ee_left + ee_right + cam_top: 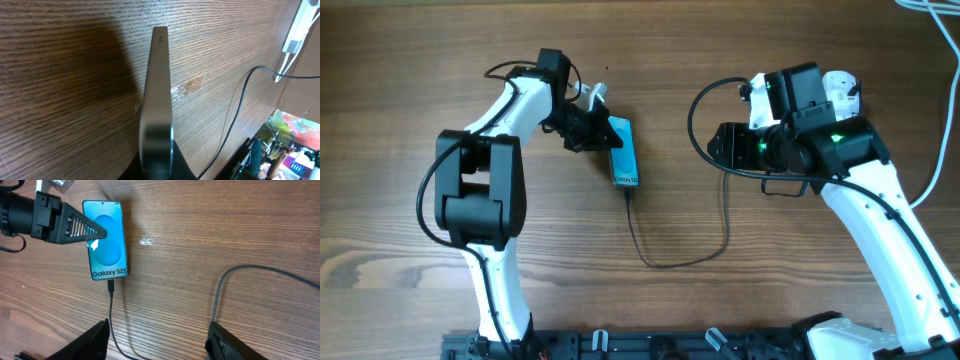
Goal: Plug charger to phone and switch on socket
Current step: 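Lay the phone flat on the table with the left gripper and release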
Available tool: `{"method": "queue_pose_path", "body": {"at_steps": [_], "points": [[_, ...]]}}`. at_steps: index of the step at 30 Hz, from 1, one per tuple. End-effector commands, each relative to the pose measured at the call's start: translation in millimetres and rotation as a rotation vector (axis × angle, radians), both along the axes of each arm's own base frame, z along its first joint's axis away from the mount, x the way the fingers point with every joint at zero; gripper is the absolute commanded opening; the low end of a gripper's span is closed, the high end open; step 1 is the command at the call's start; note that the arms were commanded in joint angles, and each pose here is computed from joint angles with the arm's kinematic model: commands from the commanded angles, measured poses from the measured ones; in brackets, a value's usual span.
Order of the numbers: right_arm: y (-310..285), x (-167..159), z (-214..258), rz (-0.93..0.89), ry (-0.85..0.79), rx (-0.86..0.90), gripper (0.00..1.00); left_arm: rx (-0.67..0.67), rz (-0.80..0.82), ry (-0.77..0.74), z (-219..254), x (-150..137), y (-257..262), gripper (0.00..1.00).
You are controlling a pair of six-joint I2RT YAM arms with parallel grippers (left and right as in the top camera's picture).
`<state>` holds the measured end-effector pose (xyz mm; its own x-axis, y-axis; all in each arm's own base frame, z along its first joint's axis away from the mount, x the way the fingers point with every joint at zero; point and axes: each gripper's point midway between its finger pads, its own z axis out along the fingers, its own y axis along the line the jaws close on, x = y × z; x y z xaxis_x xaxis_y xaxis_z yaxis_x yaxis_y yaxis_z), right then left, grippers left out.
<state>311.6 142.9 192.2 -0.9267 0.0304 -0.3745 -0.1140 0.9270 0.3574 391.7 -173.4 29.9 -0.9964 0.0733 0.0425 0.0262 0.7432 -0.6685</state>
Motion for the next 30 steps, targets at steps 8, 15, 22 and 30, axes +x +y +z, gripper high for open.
{"method": "queue_pose_path", "body": {"at_steps": [8, 15, 22, 30], "points": [[-4.5, 5.1, 7.7, -0.007, -0.034, -0.023, 0.64, -0.012, 0.007, 0.027, -1.3, -3.0, -0.5, 0.15], [-4.5, 5.2, 7.7, -0.006, -0.035, -0.024, 0.64, 0.007, 0.007, 0.027, -3.6, -3.2, 2.0, 0.26], [-4.5, 5.2, 7.7, -0.003, -0.037, -0.025, 0.64, 0.027, 0.008, 0.029, -5.6, -3.8, 4.5, 0.35], [-4.5, 5.1, 7.7, -0.003, -0.036, -0.025, 0.65, 0.065, 0.008, 0.027, -9.8, -3.8, 9.6, 0.62]]}}
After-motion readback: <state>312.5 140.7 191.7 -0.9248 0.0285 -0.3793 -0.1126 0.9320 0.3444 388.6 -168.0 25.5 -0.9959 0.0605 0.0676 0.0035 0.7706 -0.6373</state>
